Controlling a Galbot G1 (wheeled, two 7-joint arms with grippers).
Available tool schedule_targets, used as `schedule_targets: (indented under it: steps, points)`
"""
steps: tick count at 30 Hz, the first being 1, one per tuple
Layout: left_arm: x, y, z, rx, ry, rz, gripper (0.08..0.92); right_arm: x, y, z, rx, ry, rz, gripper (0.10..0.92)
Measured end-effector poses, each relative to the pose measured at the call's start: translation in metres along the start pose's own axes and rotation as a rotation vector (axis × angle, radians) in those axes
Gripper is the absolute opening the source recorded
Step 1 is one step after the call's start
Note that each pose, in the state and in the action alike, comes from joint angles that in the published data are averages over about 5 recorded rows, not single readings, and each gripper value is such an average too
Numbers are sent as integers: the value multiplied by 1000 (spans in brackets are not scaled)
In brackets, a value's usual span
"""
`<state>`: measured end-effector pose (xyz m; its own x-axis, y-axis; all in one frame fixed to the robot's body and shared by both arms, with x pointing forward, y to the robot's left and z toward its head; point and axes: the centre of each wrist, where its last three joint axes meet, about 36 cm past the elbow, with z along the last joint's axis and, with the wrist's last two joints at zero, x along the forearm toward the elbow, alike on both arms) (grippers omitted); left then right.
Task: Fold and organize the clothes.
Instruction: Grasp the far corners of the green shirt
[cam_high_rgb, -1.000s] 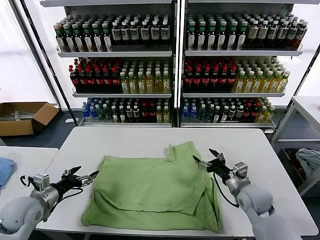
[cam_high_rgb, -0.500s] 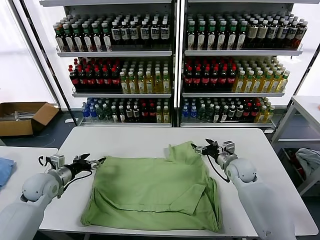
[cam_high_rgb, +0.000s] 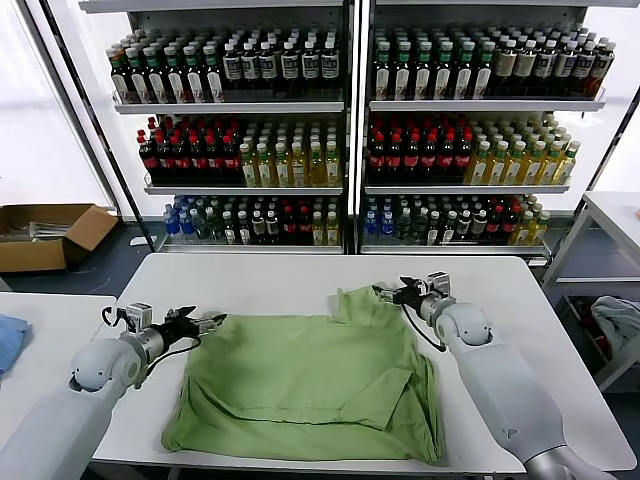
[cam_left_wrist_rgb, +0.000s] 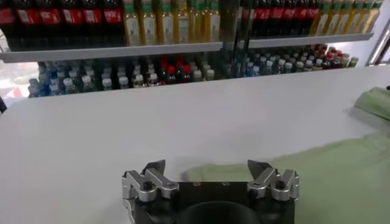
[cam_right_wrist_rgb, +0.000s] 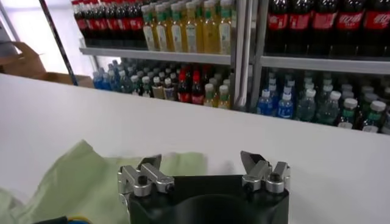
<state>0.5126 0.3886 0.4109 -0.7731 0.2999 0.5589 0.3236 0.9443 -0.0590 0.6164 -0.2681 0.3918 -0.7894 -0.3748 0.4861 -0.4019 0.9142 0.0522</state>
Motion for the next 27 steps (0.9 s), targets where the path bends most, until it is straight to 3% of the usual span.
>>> schedule_targets:
  steps: [5, 15, 23, 27]
  points:
    - [-3, -5, 8, -6, 14, 8, 731, -5, 3, 4, 11, 11, -9, 663]
    - [-5, -9, 18, -4, 22, 15, 428, -6, 14, 12, 23, 23, -27, 377]
    - [-1, -12, 20, -14, -3, 19, 203, 4, 22, 10, -14, -7, -35, 146]
    - [3, -14, 18, -24, -29, 21, 108, 15, 27, 4, -42, -40, -41, 106]
